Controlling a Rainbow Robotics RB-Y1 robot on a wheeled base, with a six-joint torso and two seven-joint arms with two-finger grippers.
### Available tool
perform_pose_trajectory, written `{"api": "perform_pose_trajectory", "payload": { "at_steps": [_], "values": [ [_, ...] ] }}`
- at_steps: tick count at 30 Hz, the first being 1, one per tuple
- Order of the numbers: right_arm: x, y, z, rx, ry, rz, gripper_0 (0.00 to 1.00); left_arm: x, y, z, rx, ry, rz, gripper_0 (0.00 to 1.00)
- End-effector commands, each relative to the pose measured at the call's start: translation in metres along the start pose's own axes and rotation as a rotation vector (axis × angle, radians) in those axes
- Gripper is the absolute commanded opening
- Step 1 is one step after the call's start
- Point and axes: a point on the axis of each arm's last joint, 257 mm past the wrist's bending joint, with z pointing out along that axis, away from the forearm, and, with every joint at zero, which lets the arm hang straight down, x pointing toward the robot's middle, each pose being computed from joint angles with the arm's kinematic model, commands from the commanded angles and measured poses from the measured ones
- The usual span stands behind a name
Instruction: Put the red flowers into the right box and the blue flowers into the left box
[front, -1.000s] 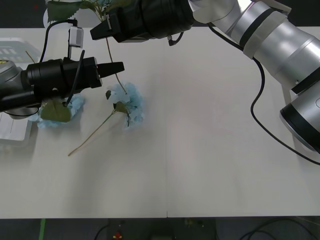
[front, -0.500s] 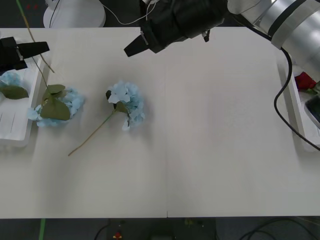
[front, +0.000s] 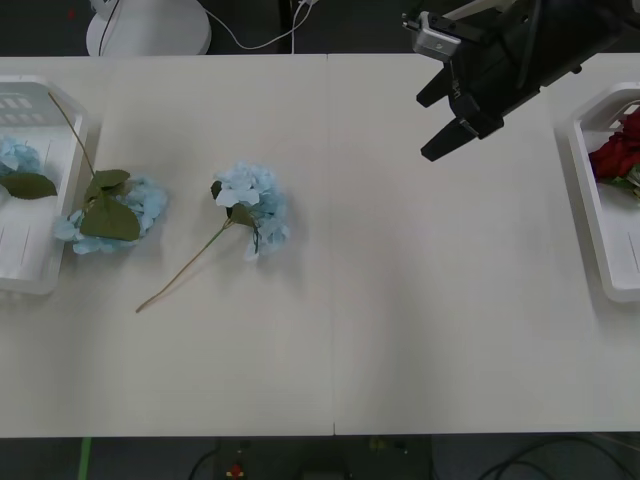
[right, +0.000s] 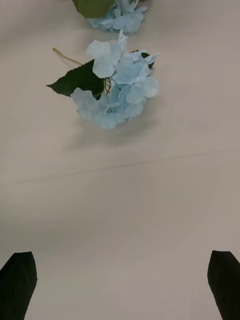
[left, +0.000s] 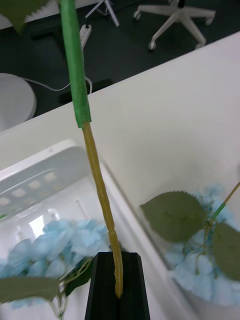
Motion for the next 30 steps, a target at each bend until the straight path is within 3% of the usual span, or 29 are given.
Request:
{"api": "perform_pose_trajectory", "payload": {
  "at_steps": [1,9,13,20,30],
  "values": [
    [0.005,0.007,-0.029,0.067,0.022,-0.122,0.99,0.012,0.037,-0.032,-0.109,0.100,0.103,0.00],
    [-0.012,0.013,-0.027,0.120,-0.093,-0.132,0.99,0.066,0.051,-0.023,-0.178,0.276,0.145,0.00],
    [-0.031,0.013,-0.030,0.110,-0.207,-0.080,0.99,0.094,0.058,-0.021,-0.230,0.357,0.050,0.00],
    [-0.034,0.008,-0.036,0.109,-0.272,-0.012,0.99,0.132,0.060,-0.015,-0.324,0.441,-0.159,0.00],
    [-0.028,0.011,-0.037,0.105,-0.347,0.055,0.99,0.165,0.057,-0.013,-0.389,0.529,-0.268,0.00]
  ]
}}
